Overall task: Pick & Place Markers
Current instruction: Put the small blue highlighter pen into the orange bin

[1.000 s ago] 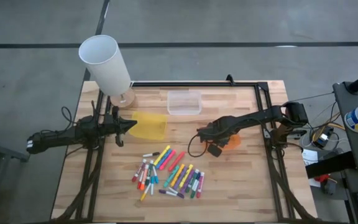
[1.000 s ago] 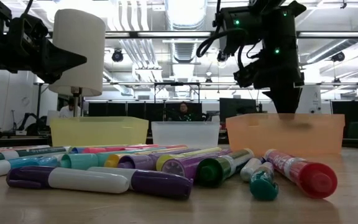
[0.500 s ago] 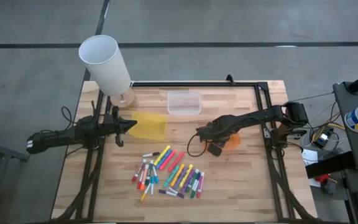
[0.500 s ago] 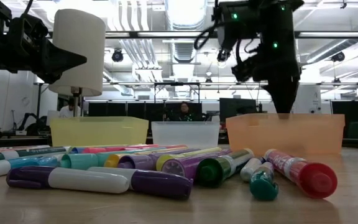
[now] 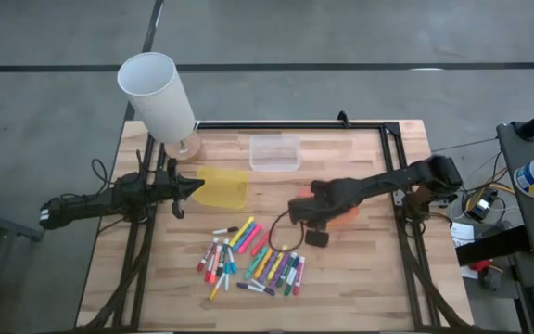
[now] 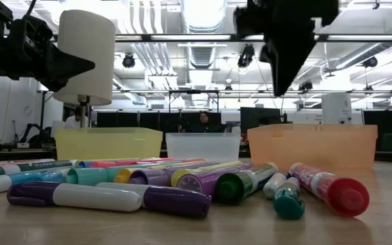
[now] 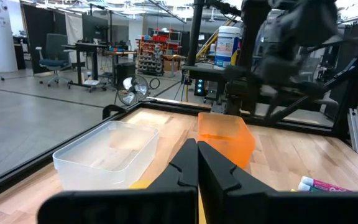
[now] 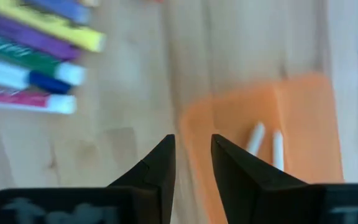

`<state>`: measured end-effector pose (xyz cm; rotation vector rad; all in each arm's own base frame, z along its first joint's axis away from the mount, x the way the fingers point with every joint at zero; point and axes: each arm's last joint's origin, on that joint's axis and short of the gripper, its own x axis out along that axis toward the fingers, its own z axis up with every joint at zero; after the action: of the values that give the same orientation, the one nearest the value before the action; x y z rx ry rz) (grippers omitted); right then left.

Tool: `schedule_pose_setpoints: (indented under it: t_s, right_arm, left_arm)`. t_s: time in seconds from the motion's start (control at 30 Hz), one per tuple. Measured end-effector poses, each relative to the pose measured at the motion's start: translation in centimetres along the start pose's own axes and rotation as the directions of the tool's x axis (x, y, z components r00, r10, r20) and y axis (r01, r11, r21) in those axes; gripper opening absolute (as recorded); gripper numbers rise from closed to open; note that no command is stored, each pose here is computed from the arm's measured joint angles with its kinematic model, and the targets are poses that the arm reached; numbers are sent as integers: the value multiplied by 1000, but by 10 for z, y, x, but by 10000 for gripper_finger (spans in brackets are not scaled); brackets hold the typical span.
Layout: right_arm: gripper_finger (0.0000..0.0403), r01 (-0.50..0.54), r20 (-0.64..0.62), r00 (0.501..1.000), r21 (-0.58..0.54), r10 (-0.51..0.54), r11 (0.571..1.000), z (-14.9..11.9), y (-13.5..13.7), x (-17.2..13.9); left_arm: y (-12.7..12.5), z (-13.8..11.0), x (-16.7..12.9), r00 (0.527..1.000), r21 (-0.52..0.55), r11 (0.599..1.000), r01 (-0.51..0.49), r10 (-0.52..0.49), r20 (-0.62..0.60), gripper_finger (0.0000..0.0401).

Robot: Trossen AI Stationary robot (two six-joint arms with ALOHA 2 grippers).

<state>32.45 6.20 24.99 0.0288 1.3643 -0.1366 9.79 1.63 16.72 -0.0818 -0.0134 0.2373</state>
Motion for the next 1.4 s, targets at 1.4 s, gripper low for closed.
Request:
schedule_pose_setpoints:
  t_s: [1.4]
  right_arm:
    - [164, -142, 138, 963, -470, 231, 871, 13, 106, 46]
  left_arm:
    - [0, 0, 0, 1000, 0, 1000, 0, 0, 1, 0]
